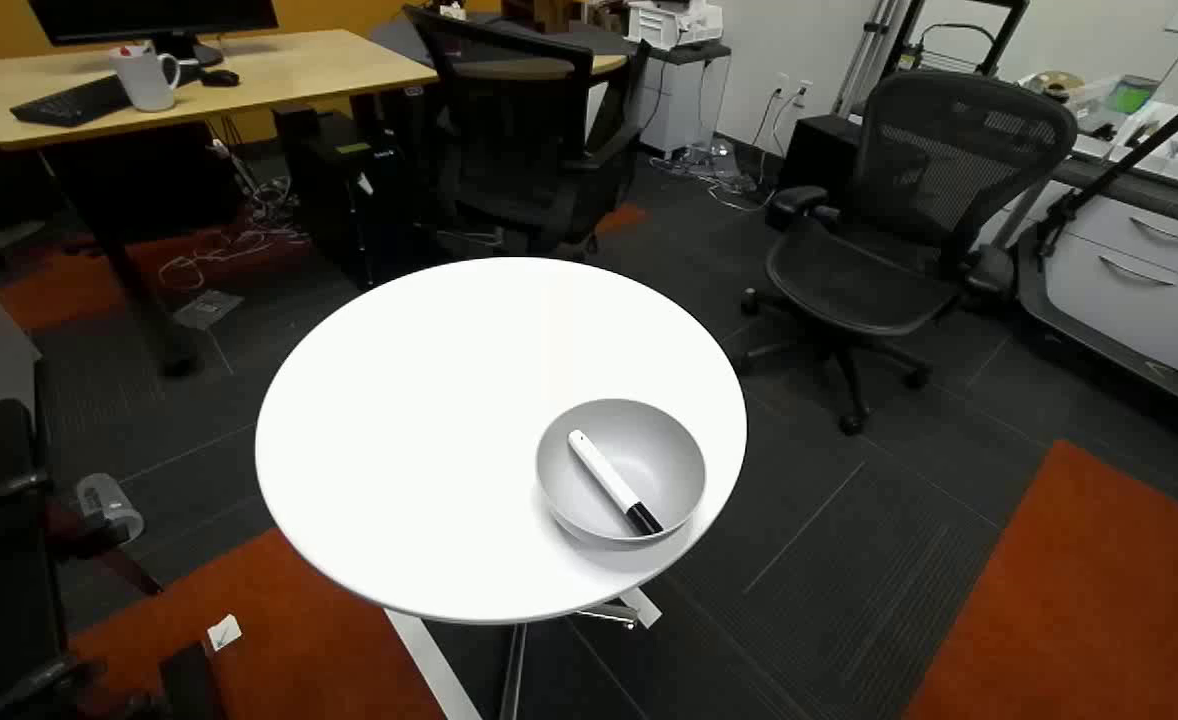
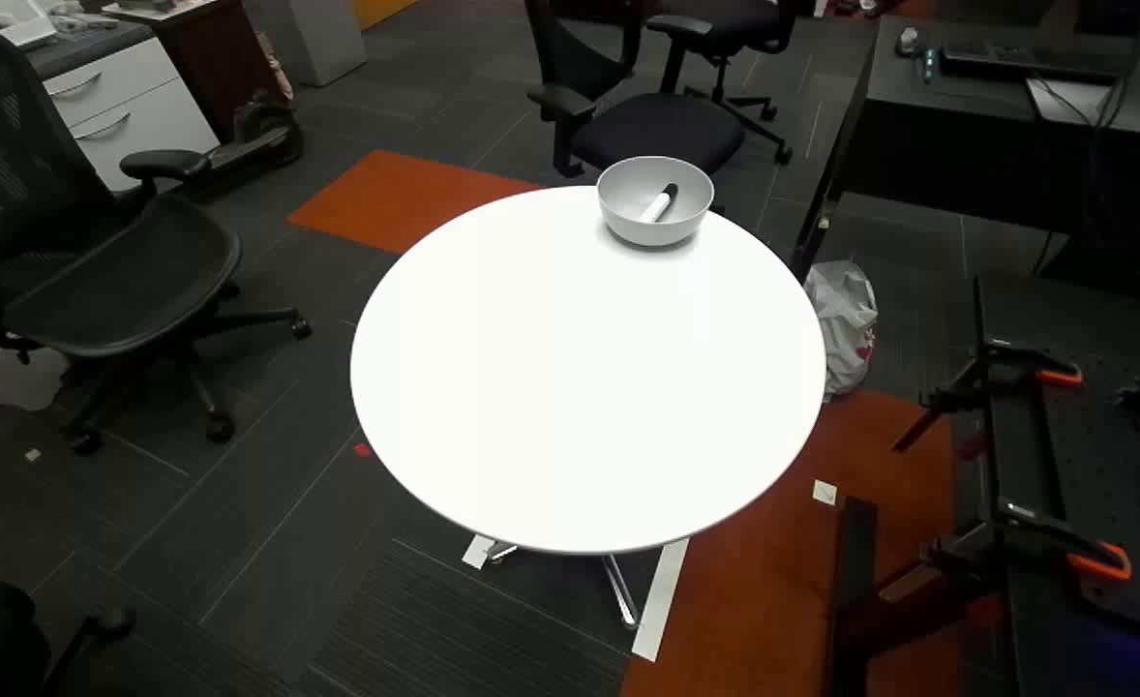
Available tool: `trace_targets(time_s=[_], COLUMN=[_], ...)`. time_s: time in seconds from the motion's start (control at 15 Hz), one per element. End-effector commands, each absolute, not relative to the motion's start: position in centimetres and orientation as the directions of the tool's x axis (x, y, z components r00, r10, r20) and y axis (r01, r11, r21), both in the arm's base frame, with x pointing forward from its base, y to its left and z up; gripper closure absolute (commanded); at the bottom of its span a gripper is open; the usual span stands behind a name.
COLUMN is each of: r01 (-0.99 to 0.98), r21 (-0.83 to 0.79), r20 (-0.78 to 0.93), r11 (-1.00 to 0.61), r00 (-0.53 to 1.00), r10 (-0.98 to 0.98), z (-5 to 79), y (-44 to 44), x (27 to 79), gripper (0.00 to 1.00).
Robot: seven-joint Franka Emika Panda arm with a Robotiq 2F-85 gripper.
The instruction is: Remove the marker from the white bowl
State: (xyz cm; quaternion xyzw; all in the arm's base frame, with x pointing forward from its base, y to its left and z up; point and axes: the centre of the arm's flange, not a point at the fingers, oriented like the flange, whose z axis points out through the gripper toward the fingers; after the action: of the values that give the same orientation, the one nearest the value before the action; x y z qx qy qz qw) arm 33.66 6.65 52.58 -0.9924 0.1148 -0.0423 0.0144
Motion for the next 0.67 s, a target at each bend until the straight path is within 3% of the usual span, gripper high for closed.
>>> trace_targets(time_s=[0.0,0.33,0.6], r01=[-0.227,-0.227,-0.370], r21=[-0.038,-0.038,-0.058], r20=[0.081,0.081,0.078], r11=[-0.973,-0.973,-0.927], r00=[0.970,0.970,0.924], r10=[-0.229,-0.229,-0.374], z=[52.6,52.6,52.6], y=[6.6,6.6,4.6], x=[33.7,33.7,35.8], gripper=[0.00,0.00,0.00])
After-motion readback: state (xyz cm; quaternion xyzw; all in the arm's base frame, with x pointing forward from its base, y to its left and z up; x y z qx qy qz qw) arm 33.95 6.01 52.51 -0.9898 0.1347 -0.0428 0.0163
